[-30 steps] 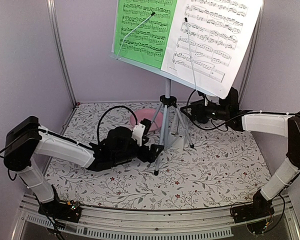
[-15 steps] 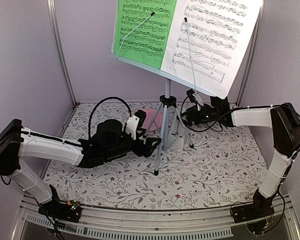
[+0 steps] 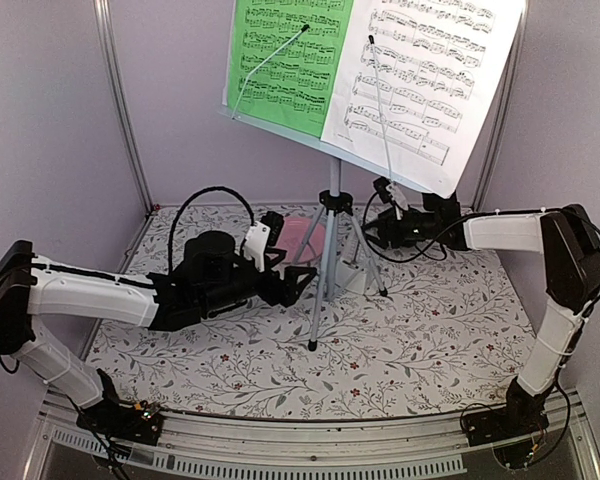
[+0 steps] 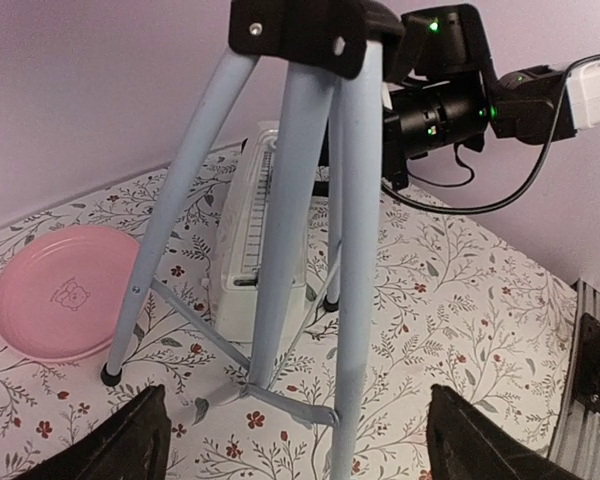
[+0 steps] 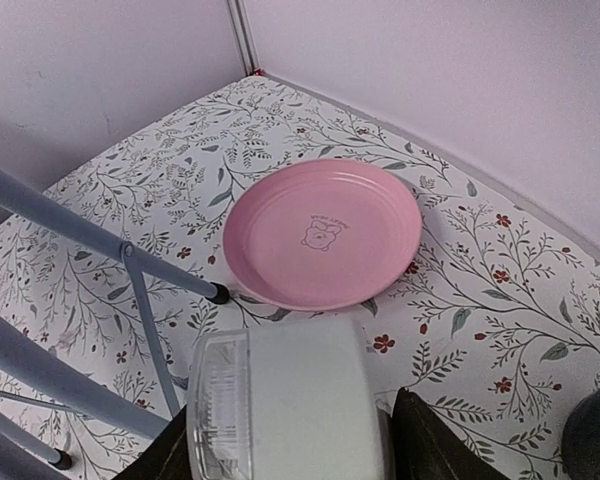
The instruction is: Set up the instrument practice props
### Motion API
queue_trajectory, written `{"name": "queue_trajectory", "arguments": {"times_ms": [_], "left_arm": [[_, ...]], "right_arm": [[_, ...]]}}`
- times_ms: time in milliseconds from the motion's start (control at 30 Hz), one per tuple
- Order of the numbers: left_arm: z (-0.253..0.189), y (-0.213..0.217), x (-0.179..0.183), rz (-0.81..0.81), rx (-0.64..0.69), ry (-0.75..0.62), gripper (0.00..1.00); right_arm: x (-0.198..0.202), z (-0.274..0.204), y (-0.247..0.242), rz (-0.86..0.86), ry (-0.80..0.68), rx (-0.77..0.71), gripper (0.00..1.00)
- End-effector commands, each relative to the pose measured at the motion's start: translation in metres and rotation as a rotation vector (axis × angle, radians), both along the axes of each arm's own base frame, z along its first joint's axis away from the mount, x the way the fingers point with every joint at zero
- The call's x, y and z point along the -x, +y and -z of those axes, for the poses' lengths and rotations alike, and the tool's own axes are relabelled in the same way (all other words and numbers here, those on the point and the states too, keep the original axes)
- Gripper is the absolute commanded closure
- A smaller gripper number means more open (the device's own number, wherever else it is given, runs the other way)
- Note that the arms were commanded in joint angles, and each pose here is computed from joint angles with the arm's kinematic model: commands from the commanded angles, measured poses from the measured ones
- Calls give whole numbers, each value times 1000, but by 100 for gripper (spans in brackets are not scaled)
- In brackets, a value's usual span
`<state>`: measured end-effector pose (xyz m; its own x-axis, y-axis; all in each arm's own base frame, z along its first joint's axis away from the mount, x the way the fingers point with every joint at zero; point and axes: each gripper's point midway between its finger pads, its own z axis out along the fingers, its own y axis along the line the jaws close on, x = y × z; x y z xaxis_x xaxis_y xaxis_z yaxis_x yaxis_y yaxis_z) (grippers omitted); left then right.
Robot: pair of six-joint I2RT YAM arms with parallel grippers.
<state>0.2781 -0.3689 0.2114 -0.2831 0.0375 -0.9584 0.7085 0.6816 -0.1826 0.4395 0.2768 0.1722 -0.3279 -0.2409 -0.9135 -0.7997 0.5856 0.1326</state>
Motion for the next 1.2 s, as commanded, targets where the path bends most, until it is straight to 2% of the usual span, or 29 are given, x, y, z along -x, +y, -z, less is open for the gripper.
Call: {"name": "queue_trajectory", "arguments": {"times_ms": [0, 233, 500, 800, 1067, 1167], "left_arm": [[-3, 10, -4, -17, -2, -6, 11], [-6, 13, -8, -27, 4, -14, 12], [-10, 19, -12, -43, 10, -22, 11], [-15, 29, -18, -71, 16, -25, 11], [-21, 33, -21, -79, 28, -35, 11], [-22, 35, -22, -78, 22, -44, 11]], "right_arm": [[-15, -17, -39, 136, -42, 47, 51], [-26, -45, -93, 357, -108, 79, 57], [-9, -55, -120, 454, -98, 94, 63], [45, -63, -139, 496, -55, 84, 66], [100, -75, -136, 464, 9, -34, 69], [121, -80, -125, 398, 30, -88, 69]]}}
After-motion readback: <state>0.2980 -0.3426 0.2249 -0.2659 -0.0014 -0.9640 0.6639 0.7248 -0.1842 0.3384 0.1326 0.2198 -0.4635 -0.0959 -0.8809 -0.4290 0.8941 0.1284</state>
